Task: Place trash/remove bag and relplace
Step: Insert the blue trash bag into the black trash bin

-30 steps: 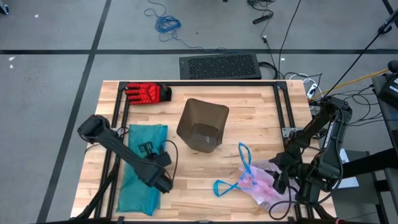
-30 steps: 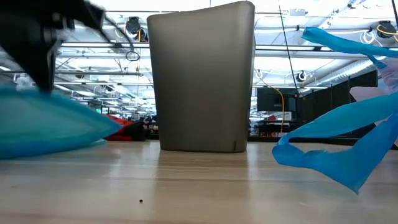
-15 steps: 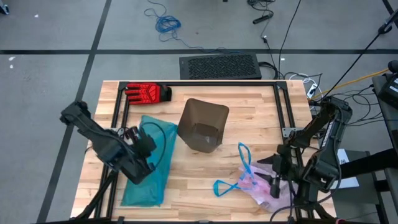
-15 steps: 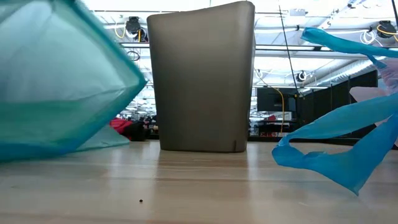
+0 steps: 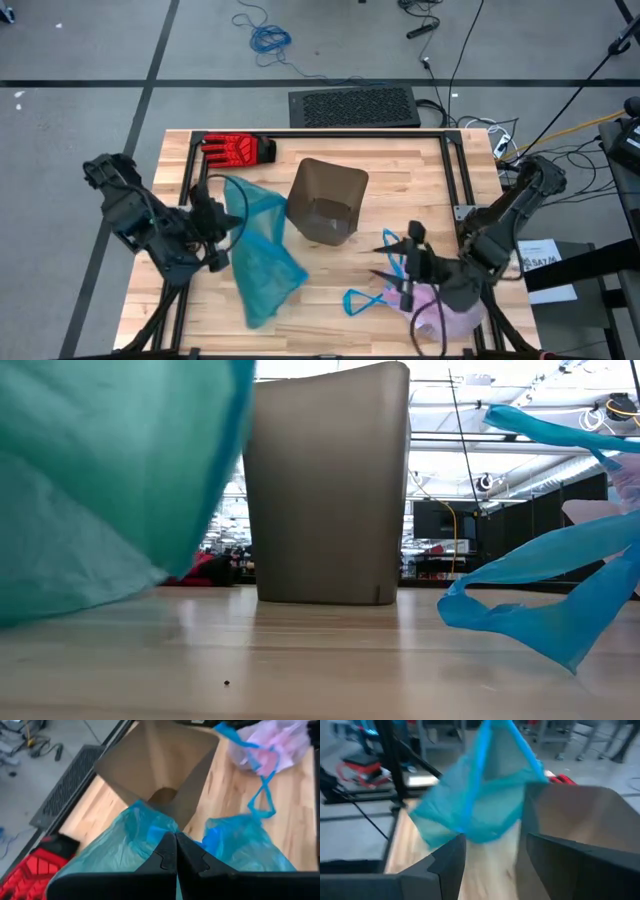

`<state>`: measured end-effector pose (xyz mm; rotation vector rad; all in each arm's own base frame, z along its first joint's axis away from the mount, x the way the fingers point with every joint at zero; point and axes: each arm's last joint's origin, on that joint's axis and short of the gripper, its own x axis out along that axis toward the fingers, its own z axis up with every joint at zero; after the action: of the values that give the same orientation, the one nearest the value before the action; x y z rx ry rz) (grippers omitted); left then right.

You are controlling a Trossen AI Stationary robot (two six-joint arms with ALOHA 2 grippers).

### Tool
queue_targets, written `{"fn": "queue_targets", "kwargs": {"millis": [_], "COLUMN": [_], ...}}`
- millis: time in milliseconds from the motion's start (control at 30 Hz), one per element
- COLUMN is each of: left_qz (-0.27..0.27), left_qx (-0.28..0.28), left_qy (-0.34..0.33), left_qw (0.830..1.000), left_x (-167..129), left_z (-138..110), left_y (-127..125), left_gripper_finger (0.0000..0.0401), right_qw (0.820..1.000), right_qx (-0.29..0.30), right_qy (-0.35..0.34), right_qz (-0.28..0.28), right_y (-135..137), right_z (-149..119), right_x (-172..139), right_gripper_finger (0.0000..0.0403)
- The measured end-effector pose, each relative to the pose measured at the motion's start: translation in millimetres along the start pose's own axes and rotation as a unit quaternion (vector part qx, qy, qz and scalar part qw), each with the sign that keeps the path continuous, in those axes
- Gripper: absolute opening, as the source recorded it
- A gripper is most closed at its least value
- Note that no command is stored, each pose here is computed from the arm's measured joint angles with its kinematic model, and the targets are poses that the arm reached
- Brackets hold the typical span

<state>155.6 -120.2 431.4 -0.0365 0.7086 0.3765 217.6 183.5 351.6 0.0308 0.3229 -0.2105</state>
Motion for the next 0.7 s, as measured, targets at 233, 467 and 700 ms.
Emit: {"fn": "queue_targets", "kwargs": {"millis": [233,467,700], "left_qz": [-0.024,-0.045,-0.052], "left_qx": [0.023,0.058,0.074], "left_qy": [-0.037,-0.085,-0.114], "left_qw": [0.999,0.994,0.989], "left_x": [-11,-19,-28], "left_z": [7,18,28], "left_y": [-3,-6,-3], "left_gripper_finger": [0.0000,0.0000,0.0000], "right_qw": [0.993,0.980,0.972], "right_qx": [0.037,0.058,0.049], "right_qy": [-0.025,-0.030,-0.093], "right_qz": [0.106,0.190,0.212], "right_y": [-14,-44,-74], "right_z": [26,39,52], "right_x": [37,89,120], "right_gripper_finger": [0.0204,0.0213,0.0223]}}
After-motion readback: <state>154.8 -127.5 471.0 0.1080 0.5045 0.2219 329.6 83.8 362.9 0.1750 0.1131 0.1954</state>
